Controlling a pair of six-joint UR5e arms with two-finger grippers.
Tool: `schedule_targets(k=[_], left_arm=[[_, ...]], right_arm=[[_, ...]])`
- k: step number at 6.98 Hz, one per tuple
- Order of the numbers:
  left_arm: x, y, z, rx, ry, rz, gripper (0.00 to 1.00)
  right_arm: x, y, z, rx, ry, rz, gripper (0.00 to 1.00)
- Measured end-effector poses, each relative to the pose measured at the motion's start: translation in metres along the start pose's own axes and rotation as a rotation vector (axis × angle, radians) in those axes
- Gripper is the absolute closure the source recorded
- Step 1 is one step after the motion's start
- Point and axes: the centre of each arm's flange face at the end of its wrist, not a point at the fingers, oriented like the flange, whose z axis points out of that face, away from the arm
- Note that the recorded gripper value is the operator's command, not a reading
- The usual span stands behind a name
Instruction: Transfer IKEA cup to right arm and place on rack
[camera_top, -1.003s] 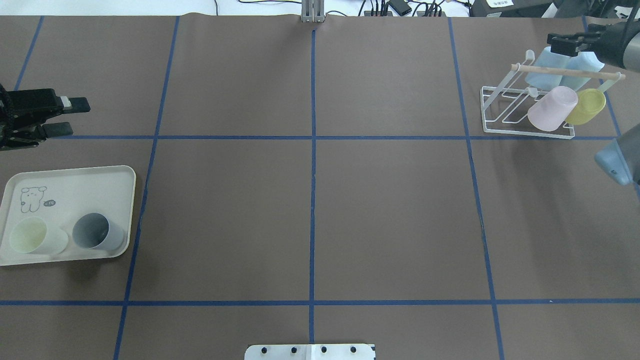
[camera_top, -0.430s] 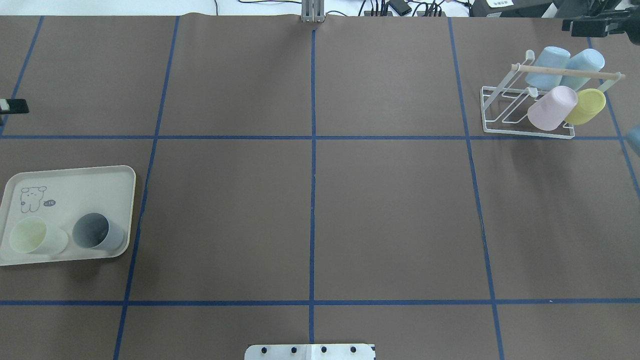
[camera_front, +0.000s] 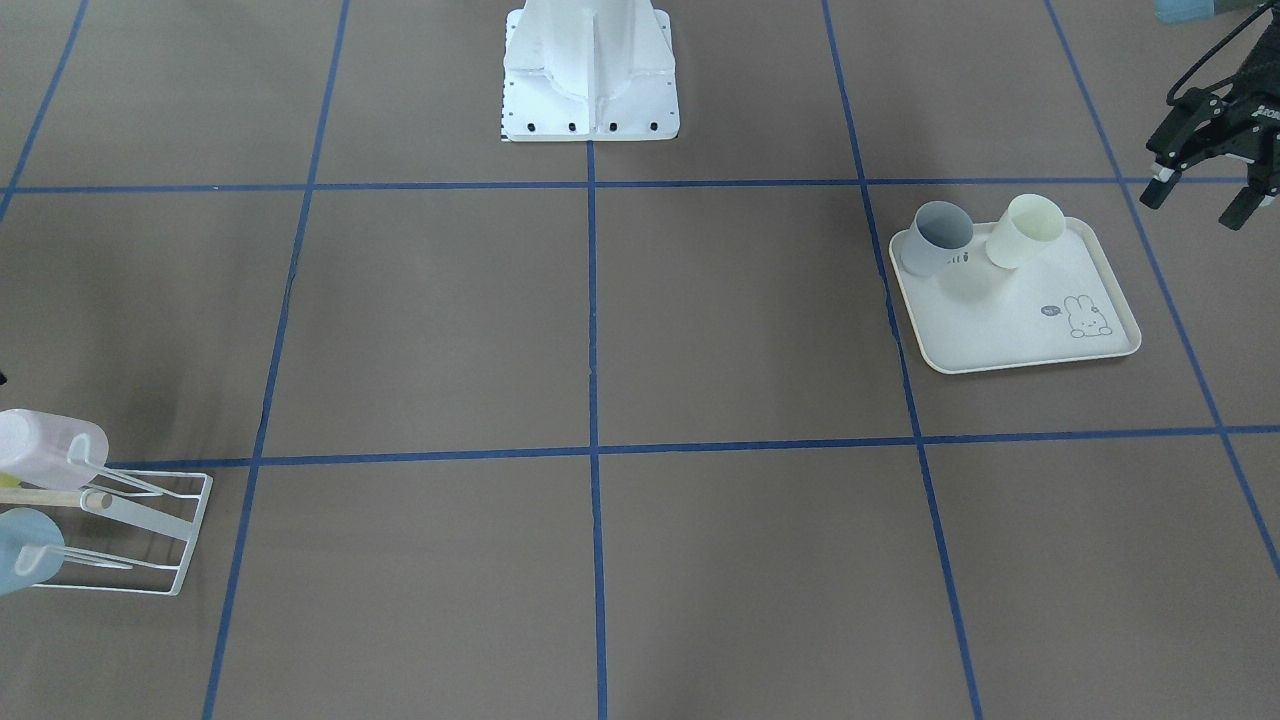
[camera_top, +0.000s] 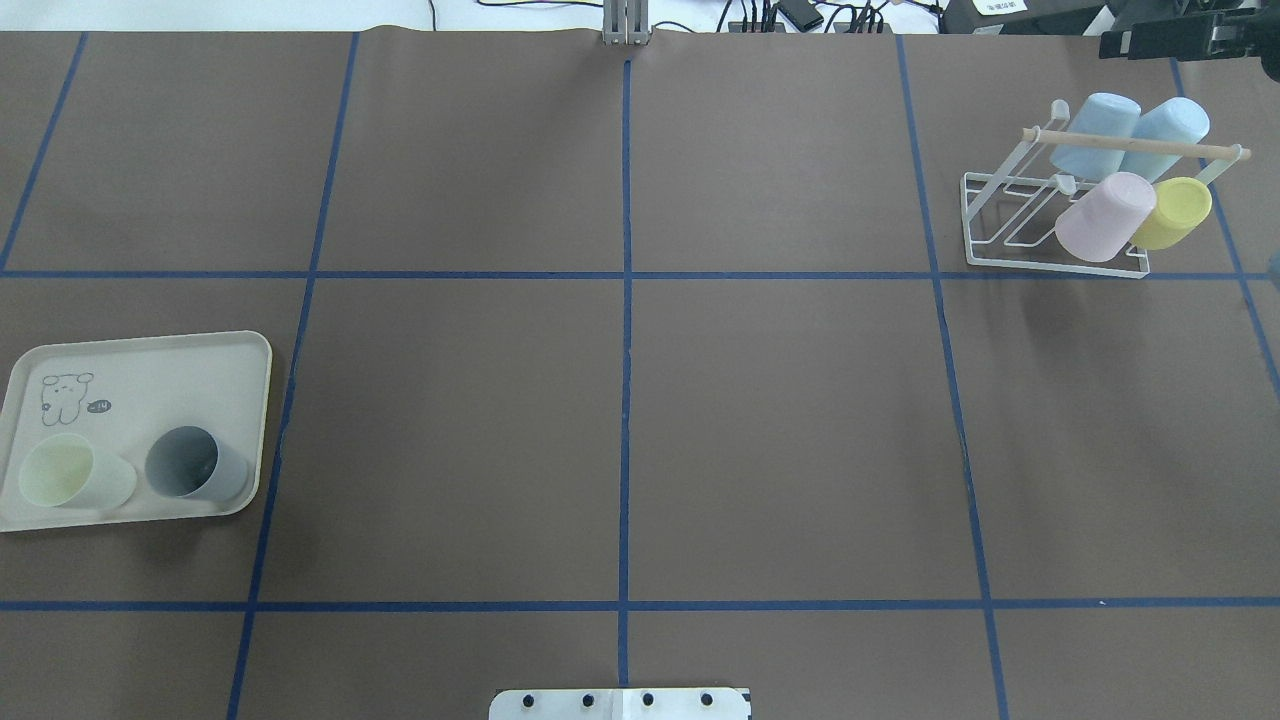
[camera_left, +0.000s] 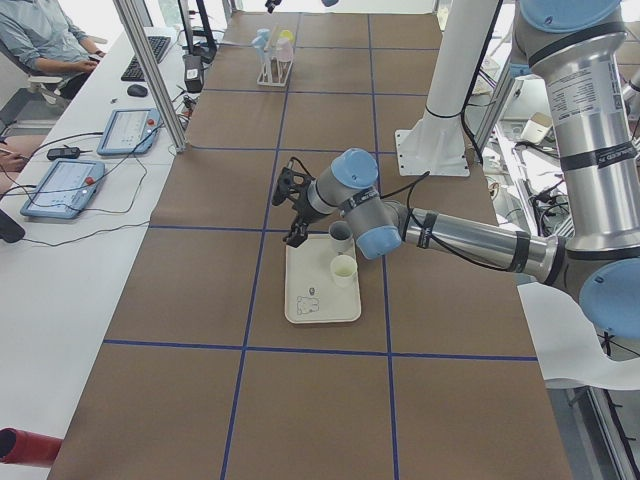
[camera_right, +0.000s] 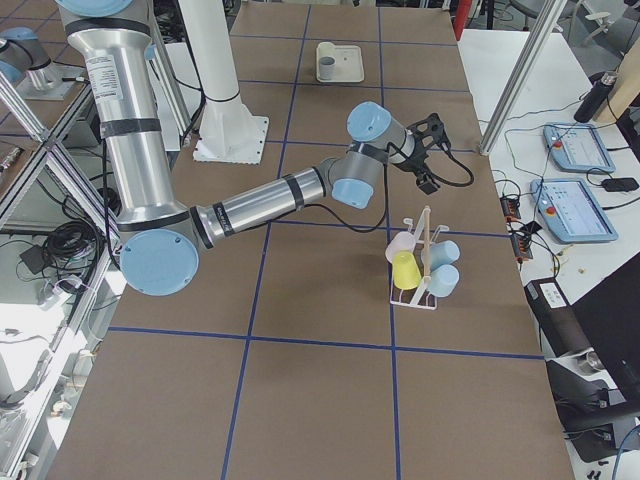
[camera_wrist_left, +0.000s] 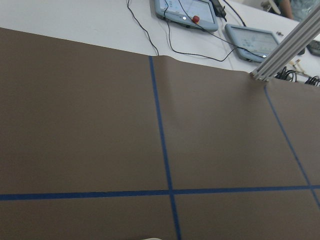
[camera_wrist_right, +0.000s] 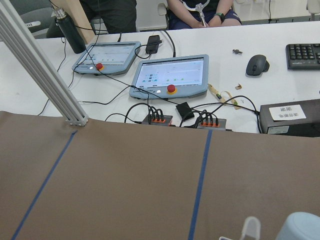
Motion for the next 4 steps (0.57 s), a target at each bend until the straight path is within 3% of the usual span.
schedule_targets(k=[2, 4], left_arm=[[-0.039, 0.042, 0.016, -0.111, -0.067, 0.034, 0.00], [-0.045, 0.070, 0.045, -0.212, -0.068, 0.048, 0.00]], right_arm=[[-0.037, 0.007, 0.012, -0.042, -0.066, 0.076, 0.00], [-0.058, 0.016, 0.026, -0.064, -0.092, 0.115, 0.00]])
